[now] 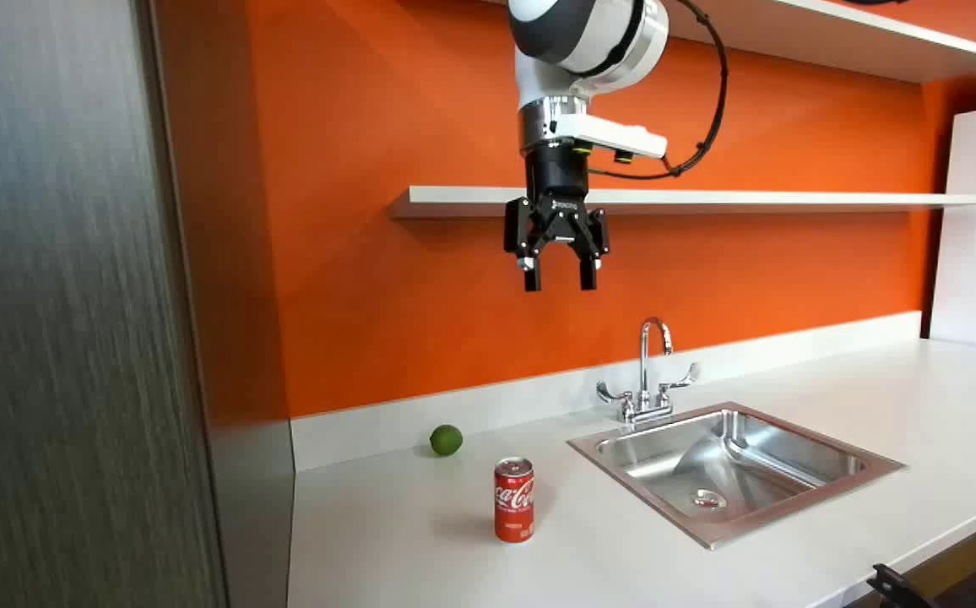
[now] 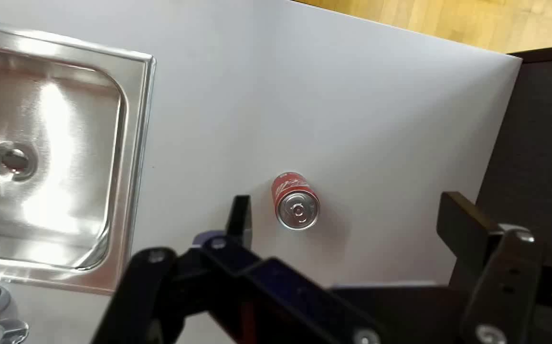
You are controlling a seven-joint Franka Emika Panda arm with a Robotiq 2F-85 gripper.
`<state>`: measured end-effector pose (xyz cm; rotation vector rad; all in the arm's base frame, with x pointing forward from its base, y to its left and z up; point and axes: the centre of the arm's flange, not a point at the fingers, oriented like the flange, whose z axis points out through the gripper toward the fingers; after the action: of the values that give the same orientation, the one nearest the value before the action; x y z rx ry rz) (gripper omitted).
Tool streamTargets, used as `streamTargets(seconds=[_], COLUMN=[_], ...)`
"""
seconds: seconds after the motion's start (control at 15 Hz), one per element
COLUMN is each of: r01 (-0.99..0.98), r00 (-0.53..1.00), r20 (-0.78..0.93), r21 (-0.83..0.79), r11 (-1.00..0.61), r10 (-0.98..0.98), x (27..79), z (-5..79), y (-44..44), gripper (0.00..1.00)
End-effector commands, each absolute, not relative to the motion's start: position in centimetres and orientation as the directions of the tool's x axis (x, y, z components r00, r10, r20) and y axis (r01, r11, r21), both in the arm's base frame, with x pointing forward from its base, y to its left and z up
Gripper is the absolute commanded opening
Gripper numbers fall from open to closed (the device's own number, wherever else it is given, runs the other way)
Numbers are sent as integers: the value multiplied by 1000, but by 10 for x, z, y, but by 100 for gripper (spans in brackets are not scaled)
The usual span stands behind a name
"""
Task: Put the red can on the bottom shelf.
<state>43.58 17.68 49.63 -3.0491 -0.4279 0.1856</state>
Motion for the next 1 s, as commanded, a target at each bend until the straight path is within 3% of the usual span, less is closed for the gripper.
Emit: streamTargets(seconds=[0.0,0.93], r01=[271,152], r00=[954,986], r20=[-111,-65], r21=[-73,-61], r11=[-960,-987], r10=[277,156], x=[436,432], z=[496,426], y=[177,202], gripper=[100,100])
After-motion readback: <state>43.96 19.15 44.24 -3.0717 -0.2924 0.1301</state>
